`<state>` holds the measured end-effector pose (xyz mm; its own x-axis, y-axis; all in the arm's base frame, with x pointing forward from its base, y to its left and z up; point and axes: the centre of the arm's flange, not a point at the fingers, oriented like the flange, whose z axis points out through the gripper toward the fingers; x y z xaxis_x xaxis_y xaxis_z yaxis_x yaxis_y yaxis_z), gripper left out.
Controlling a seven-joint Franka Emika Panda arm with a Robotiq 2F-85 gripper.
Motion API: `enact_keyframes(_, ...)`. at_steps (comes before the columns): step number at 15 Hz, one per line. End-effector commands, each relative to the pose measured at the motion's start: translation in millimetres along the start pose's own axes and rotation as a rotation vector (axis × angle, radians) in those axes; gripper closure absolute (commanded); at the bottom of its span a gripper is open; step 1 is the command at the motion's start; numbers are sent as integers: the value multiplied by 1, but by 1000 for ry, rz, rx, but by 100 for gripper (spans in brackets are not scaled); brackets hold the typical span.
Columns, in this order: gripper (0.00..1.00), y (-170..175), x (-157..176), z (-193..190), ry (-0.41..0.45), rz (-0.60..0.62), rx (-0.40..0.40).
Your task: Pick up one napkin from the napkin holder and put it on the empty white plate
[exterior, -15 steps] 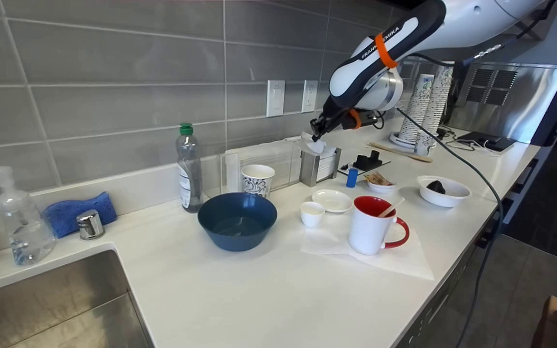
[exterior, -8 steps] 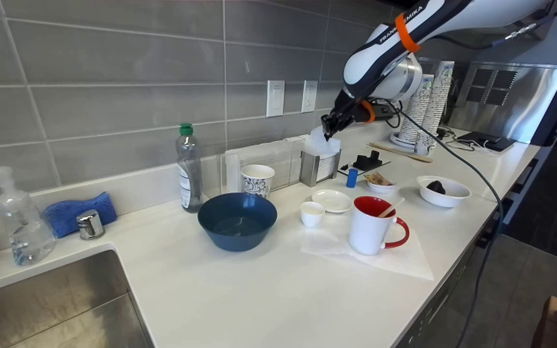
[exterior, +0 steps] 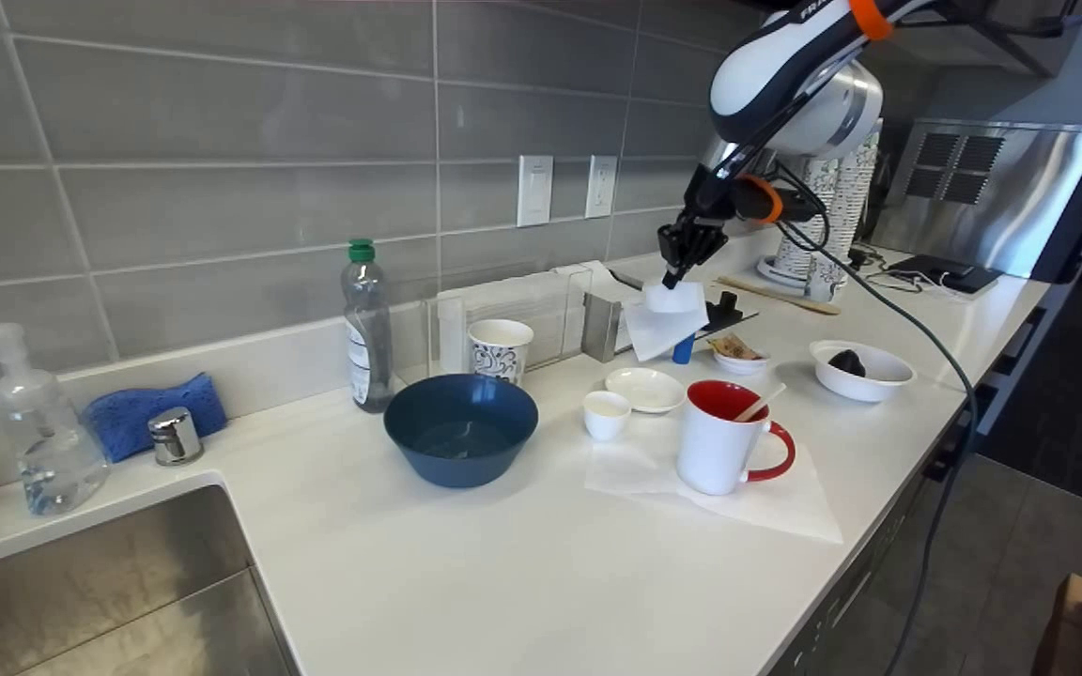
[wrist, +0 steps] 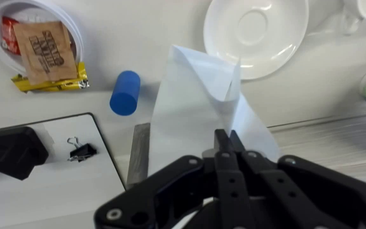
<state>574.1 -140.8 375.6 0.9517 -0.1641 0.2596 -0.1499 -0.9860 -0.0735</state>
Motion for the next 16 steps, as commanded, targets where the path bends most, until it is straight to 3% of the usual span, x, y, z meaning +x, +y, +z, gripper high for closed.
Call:
enact_keyframes(1, 100, 6, -30, -26, -81, 27, 32)
enact_keyframes(8, 100, -6, -31, -36, -100, 73, 167)
enact_keyframes(16, 100, -40, -21, -33, 16, 121, 337)
